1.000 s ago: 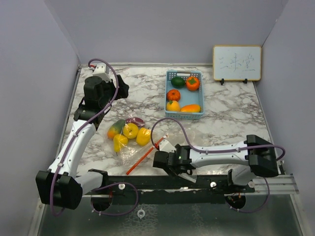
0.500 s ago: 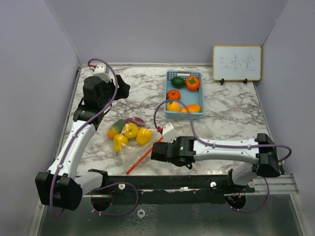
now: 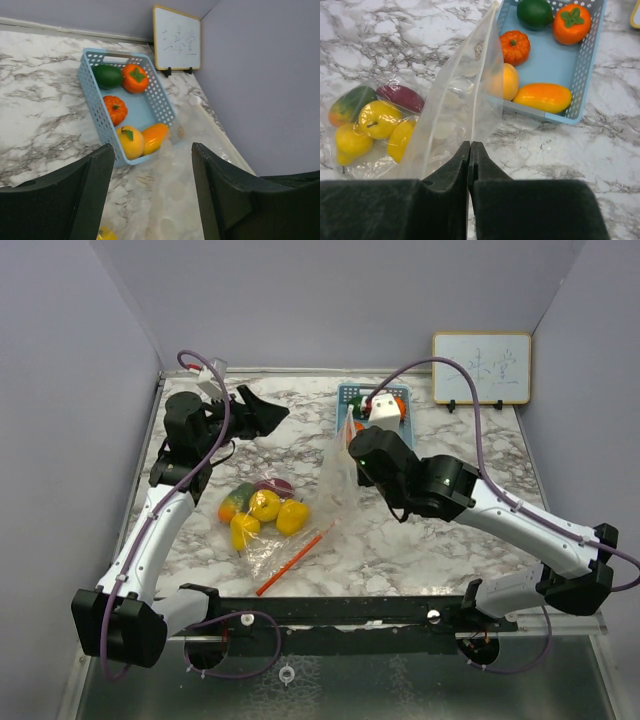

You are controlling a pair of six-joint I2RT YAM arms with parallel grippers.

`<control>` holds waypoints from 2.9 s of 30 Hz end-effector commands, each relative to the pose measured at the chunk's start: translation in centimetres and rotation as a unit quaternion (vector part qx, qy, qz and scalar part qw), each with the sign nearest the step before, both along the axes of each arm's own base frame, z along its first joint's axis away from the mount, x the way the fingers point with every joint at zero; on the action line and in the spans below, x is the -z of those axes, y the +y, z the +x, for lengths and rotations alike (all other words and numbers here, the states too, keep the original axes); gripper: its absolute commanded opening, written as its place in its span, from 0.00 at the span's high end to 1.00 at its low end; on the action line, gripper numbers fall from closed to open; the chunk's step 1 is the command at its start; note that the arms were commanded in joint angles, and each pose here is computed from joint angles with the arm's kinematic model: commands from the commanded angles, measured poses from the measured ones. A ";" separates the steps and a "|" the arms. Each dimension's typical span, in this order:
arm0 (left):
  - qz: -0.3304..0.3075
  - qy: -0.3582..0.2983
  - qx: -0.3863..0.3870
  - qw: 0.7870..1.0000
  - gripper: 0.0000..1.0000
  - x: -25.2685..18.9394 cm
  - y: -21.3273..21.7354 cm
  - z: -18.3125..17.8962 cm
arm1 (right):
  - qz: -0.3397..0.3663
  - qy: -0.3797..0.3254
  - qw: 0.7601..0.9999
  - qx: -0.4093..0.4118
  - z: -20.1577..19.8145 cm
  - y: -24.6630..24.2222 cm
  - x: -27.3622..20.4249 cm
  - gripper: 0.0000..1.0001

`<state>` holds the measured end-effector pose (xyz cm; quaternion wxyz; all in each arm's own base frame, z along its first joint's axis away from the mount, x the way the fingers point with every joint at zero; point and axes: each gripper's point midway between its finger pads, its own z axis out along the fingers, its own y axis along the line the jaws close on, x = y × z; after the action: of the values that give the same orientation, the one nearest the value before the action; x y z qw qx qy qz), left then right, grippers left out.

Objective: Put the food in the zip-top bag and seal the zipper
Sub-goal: Pick up the zipper food storage bag at the center of the board, then open the zipper of the food storage bag.

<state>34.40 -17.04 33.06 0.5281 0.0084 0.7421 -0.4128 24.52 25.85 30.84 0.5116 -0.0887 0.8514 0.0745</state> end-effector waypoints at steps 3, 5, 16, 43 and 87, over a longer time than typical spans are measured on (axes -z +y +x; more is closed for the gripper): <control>-0.102 0.000 0.087 0.991 0.35 -3.5 -3.6 -2.8 | 0.006 -0.060 0.998 -0.030 2.5 2.6 -1.7 0.98; -0.106 0.008 0.105 0.989 0.36 -3.1 -4.8 -3.2 | 0.007 -0.063 0.997 -0.032 3.1 3.1 -1.3 0.98; -0.031 0.113 0.136 0.984 0.48 1.5 -8.3 -4.3 | 0.016 -0.071 0.996 -0.042 4.9 4.6 -0.8 0.98; 0.084 0.195 0.119 0.970 1.00 6.8 -9.3 -2.8 | -0.003 -0.117 0.992 -0.054 5.8 4.9 -2.1 0.98; -0.029 0.273 0.090 0.957 0.60 1.6 -10.3 -3.6 | 0.062 -0.186 0.972 -0.131 6.2 4.9 -3.0 0.98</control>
<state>31.47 -27.03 30.95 0.2812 -0.0631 0.8381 -0.4631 31.00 31.02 31.97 0.6268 -0.1789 0.7394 0.1684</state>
